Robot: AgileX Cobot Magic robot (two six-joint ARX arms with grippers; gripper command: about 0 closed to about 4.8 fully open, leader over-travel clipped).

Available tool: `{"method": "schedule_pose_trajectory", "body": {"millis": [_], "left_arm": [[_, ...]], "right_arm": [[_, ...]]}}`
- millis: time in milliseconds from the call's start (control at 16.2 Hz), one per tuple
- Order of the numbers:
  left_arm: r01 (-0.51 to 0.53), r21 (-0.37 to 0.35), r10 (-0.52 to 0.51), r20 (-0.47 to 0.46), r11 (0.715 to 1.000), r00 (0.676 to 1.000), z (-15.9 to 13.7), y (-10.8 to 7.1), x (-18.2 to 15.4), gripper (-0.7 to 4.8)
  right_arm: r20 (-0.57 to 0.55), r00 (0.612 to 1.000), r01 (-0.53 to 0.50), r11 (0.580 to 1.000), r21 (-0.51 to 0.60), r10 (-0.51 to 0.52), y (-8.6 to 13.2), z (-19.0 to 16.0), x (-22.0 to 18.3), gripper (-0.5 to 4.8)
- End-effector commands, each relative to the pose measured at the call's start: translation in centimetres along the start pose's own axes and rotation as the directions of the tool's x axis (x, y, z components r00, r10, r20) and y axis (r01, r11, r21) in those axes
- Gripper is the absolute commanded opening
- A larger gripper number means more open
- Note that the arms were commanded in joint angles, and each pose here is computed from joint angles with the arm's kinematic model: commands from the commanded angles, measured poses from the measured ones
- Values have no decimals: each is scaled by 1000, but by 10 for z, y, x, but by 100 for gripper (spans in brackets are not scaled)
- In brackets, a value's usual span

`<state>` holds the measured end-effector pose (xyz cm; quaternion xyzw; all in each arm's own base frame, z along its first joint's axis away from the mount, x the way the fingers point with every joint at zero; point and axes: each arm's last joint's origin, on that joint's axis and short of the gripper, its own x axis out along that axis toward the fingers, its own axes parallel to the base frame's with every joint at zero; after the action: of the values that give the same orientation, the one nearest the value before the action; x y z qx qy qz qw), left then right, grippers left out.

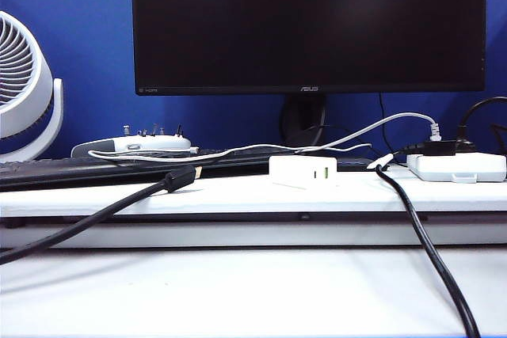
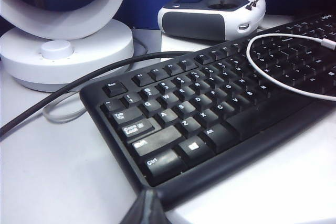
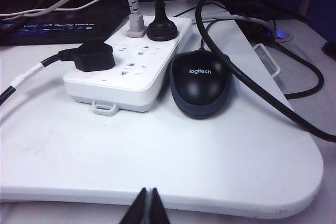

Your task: Pick up the Type-C charging cable and the charging base, insert one end of the Type-C charger into the corresponding slot on the base, and finally place the plugged-in charger back on the table.

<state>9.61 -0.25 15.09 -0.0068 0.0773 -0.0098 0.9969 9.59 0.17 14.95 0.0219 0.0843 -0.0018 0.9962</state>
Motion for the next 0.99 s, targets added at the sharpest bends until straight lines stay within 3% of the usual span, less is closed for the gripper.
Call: {"method": "schedule_pose_trajectory", "body": {"millis": [62,246,370,431,616,801,986], "left_arm": [[7,1,-7,-11,1000,1000,-1,0,0,-5],[6,1,-6,-11,1000,1000,-1,0,0,-5],[10,-37,-8,46,999,999,5,0,0,-5],[18,-73,-9,128,997,992,14,0,-2,-5],[30,-92,-10,209,995,978,42,-1,-13,-5],[30,-84,-4,289,996,957,75,-1,-27,-5],[10,-24,-2,310,1000,951,116,-2,-32,-6]], "right_arm": [[-3,1000,-11,1000,4,11,0,-2,1,-1],[1,1000,-10,1000,4,10,0,-2,1,-1],[85,996,-11,999,46,7,1,10,-1,-1],[98,995,2,993,114,-13,0,23,-7,-2],[159,987,2,990,142,-24,1,53,-22,-2],[230,973,1,990,143,-35,2,82,-35,-2],[279,960,-8,990,143,-32,4,123,-45,-2]]}}
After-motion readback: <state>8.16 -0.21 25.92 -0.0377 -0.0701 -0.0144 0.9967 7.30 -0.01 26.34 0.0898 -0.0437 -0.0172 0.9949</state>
